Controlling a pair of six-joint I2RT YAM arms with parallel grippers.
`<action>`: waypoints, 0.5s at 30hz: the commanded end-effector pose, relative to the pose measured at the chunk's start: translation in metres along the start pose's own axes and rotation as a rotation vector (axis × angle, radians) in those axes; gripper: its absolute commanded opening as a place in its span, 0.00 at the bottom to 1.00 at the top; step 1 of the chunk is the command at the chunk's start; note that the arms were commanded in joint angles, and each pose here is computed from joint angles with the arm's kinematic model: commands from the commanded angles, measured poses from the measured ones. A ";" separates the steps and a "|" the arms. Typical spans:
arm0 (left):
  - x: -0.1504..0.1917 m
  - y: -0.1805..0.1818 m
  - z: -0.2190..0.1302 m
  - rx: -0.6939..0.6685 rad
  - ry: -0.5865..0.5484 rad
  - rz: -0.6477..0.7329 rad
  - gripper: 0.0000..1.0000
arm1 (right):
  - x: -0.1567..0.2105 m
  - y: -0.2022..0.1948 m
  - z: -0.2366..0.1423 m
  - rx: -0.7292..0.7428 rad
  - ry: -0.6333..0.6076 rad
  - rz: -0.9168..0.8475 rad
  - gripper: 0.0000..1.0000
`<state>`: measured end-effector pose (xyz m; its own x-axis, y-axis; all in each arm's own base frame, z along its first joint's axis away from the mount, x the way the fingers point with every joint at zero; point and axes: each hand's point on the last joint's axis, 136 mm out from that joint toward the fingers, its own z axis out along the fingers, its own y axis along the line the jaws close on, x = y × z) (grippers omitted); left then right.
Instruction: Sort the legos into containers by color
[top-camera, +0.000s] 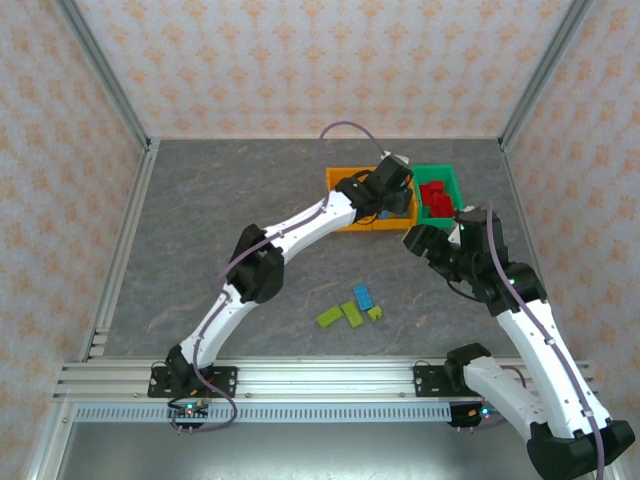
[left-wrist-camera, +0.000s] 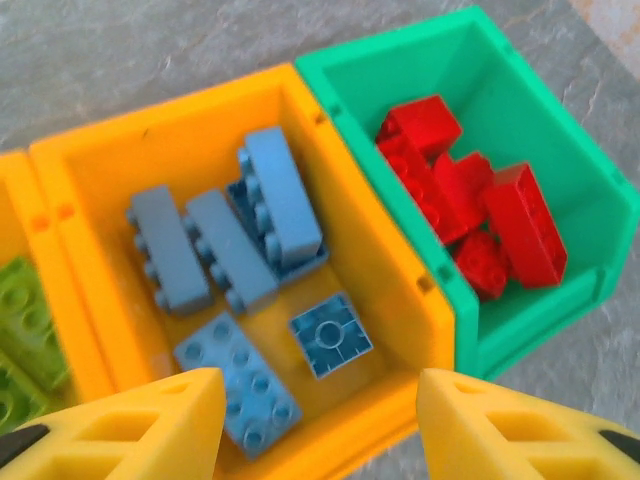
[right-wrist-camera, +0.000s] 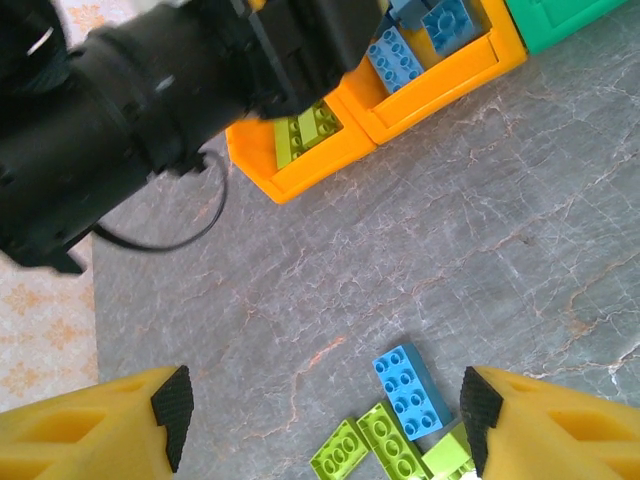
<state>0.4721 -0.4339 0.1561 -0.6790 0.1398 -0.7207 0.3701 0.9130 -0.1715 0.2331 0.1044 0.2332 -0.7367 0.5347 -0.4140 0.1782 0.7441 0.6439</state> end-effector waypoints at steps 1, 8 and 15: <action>-0.045 -0.002 -0.087 0.064 -0.138 -0.077 0.53 | 0.002 -0.010 0.003 0.035 -0.011 0.000 0.73; -0.010 0.033 -0.218 0.085 -0.268 -0.071 0.51 | 0.026 -0.017 0.031 0.114 0.148 -0.128 0.73; 0.070 0.054 -0.296 0.067 -0.158 0.202 0.51 | 0.076 -0.011 0.093 0.224 0.334 -0.333 0.73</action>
<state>0.2739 -0.2806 0.3432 -0.4378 0.0325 -0.8985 0.5069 0.8342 -0.2169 0.2264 0.1626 0.1430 -0.9360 0.2039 -0.2868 0.0716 0.9083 0.4122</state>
